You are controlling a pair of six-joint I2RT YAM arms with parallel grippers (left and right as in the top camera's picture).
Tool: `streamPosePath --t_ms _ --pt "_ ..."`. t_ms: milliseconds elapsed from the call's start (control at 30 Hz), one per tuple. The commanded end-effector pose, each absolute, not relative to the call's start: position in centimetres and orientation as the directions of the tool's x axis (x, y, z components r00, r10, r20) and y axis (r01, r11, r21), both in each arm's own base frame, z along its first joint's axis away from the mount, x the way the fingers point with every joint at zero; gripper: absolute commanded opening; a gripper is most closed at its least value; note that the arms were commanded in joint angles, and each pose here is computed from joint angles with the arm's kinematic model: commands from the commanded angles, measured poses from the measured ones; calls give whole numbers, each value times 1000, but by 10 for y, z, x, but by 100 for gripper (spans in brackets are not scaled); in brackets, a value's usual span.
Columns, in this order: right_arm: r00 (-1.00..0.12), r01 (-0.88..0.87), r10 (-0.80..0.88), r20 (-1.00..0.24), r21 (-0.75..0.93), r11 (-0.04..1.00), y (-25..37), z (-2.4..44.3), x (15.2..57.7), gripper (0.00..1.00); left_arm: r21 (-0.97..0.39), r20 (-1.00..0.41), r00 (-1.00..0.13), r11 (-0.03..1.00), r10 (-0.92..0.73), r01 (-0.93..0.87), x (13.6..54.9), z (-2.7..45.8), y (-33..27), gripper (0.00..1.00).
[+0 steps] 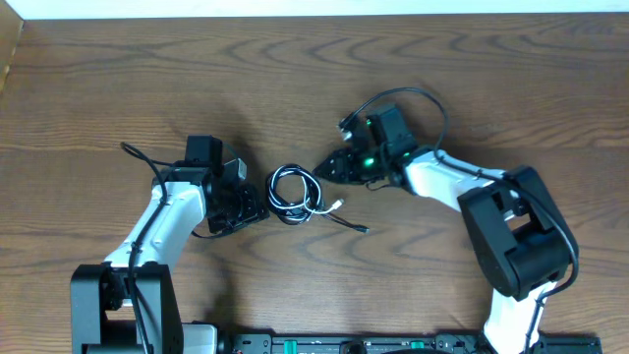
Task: Untangle cables
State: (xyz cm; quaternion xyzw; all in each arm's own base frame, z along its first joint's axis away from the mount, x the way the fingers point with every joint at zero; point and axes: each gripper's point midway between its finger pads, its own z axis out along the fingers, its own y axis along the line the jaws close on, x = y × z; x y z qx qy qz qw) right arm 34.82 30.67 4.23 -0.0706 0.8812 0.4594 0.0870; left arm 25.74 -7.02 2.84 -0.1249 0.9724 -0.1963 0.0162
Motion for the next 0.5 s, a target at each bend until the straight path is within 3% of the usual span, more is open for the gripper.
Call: streamPosePath --t_ms 0,100,167,300,467 --pt "-952 -290 -59 -301 818 498 313 88 353 33 -298 22 -954 909 -300 -292 253 19 -54 43" --pt "-948 -298 -59 -311 813 500 318 98 349 34 -247 13 -939 909 -343 -335 254 16 -45 43" --pt "-961 -253 -44 -273 803 540 318 91 345 29 -224 7 -935 911 -354 -346 254 15 -40 37" --pt "-979 -166 -28 -203 707 688 316 60 327 24 -225 7 -935 911 -353 -346 254 15 -40 35" --pt "-968 -172 -39 -250 537 826 314 35 314 28 -225 8 -935 911 -354 -346 254 15 -41 36"
